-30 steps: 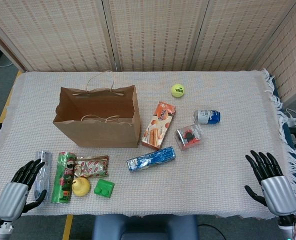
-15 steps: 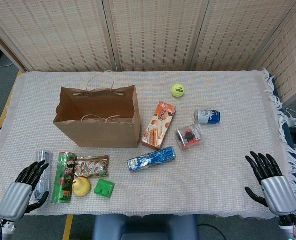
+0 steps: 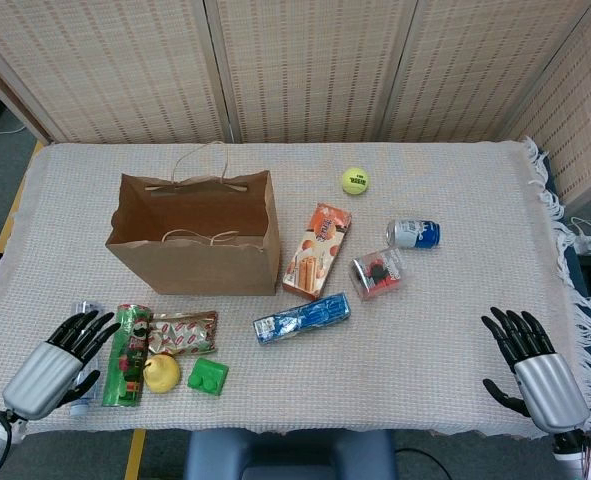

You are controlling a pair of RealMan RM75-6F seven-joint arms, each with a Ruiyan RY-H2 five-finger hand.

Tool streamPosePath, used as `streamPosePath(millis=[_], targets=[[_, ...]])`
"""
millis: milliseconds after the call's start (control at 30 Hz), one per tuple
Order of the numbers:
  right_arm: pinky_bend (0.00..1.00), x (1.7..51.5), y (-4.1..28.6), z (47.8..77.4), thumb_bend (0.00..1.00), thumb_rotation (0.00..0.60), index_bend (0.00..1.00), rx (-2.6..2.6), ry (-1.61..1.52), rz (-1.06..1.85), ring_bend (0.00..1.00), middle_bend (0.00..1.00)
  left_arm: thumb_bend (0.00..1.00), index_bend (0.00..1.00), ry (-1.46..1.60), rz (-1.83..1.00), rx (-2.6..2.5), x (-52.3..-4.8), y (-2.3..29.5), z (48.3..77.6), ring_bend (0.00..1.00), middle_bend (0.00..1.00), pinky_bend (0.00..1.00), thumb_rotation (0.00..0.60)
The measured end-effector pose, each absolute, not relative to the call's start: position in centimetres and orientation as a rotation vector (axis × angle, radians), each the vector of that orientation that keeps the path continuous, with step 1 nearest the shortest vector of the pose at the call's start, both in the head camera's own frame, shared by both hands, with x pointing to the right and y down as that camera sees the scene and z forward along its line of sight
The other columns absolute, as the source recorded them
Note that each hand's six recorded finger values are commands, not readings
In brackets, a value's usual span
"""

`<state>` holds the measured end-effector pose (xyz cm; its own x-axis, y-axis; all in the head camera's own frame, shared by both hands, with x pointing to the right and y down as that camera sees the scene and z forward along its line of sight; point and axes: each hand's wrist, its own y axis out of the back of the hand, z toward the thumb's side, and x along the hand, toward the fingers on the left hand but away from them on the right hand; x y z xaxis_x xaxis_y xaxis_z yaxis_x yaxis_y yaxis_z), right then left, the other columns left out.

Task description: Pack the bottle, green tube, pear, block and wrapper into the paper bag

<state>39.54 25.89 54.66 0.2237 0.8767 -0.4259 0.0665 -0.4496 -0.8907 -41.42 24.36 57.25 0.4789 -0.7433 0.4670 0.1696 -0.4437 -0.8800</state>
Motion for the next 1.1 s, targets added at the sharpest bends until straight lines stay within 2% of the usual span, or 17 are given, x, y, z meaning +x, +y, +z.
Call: streamPosePath(millis=[200, 400, 700, 1100], targets=[[0.03, 39.4, 26.0, 54.8, 0.13, 0.600, 0.00, -1.736, -0.884, 1.316, 0.00, 0.00, 0.39, 0.00, 0.169, -0.973, -1.543, -42.2, 21.4, 58.3, 0.00, 0.00, 0.11, 0.600], [0.03, 39.4, 26.0, 54.9, 0.13, 0.600, 0.00, -1.754, -0.884, 1.314, 0.00, 0.00, 0.39, 0.00, -0.122, -0.854, -1.418, -42.9, 20.1, 60.2, 0.00, 0.00, 0.11, 0.600], [0.03, 39.3, 26.0, 55.1, 0.13, 0.600, 0.00, -1.788, -0.886, 1.321, 0.00, 0.00, 0.39, 0.00, -0.266, -0.872, -1.386, -44.2, 20.5, 63.5, 0.00, 0.00, 0.11, 0.600], [0.03, 39.0, 26.1, 55.3, 0.13, 0.600, 0.00, -1.803, -0.880, 1.325, 0.00, 0.00, 0.39, 0.00, -0.343, -0.937, -1.373, -46.5, 20.6, 65.4, 0.00, 0.00, 0.11, 0.600]])
